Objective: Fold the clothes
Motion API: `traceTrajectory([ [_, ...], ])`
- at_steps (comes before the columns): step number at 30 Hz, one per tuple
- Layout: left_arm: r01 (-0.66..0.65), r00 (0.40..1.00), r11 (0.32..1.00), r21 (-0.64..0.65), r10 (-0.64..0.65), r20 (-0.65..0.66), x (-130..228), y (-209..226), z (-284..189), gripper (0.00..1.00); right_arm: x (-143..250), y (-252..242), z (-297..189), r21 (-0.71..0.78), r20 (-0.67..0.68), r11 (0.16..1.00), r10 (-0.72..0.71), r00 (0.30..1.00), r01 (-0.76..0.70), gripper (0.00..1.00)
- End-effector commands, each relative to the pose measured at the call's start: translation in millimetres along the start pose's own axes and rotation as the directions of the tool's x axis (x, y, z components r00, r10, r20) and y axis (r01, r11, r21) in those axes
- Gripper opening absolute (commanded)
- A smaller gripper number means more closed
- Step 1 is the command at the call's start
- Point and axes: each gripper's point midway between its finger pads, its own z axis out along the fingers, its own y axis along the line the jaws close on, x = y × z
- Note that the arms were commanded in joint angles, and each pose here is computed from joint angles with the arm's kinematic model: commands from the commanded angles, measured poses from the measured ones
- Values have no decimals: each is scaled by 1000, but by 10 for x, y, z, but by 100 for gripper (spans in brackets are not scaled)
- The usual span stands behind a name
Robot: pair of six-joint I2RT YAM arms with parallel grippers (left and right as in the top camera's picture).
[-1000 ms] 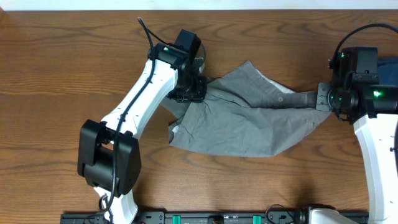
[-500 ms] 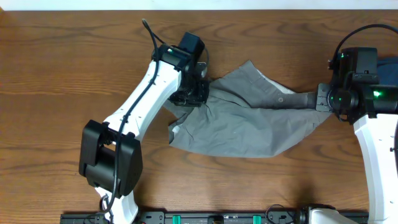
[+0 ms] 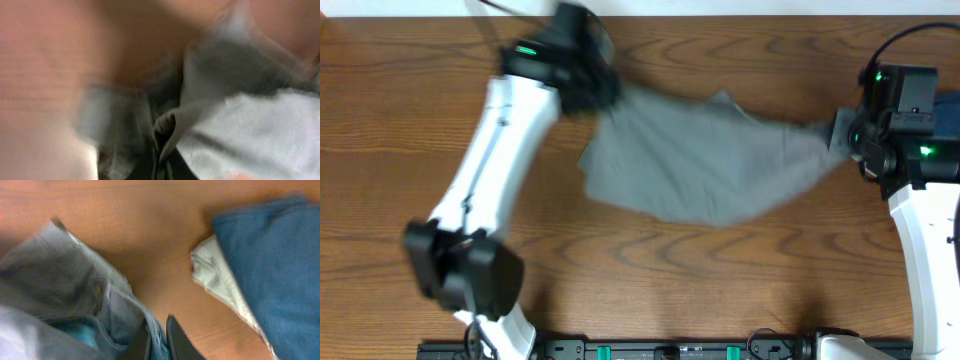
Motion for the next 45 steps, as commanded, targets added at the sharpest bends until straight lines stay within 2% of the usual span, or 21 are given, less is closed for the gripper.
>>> traceTrajectory([
  [1,-20,927,999,39,4,375,-860,-6,-1041,6,-350,41,-28,-52,131,995,87,988,-81,8],
  [5,-37,770,998,53,-5,638,-1510,77,-1684,6,-877,73,-162,-112,334,983,175,926,-146,7],
  [8,20,715,996,92,-79,695,-1658,190,-1929,6,-1071,61,-246,-132,409,978,200,890,-159,6],
  [10,33,744,994,105,-95,662,-1578,224,-1888,6,-1064,57,-245,-132,406,978,202,891,-162,5],
  [13,52,839,993,103,-99,535,-1274,255,-1651,6,-890,55,-171,-114,339,980,190,922,-160,4],
  [17,104,937,992,64,-119,328,-762,294,-1313,6,-465,40,-53,-72,172,986,161,972,-151,1],
  [20,126,968,991,54,-135,214,-481,245,-1127,6,-112,13,-12,-38,33,989,141,989,-140,1],
  [24,107,985,992,61,-114,128,-269,105,-861,7,448,-47,-53,14,-189,994,114,975,-113,1],
  [25,99,988,993,65,-106,116,-241,70,-797,12,567,-61,-79,24,-236,994,108,966,-105,1],
  [28,84,994,994,73,-89,67,-148,-3,-512,40,910,-100,-190,47,-374,996,93,923,-81,1],
  [29,82,995,994,73,-86,51,-120,-11,-419,46,1019,-115,-239,54,-418,996,89,904,-73,1],
  [31,82,996,994,71,-83,12,-57,-19,-219,52,1197,-145,-331,68,-490,996,83,868,-57,1],
  [36,87,992,993,81,-79,-95,99,-52,360,60,1422,-171,-483,98,-577,993,116,808,-72,1],
  [41,102,981,973,206,-64,-185,232,-262,957,64,1559,54,-606,-45,-645,996,29,764,-75,1],
  [45,178,954,964,200,-120,-273,438,-261,1355,64,1576,53,-646,-46,-648,996,25,761,-72,1],
])
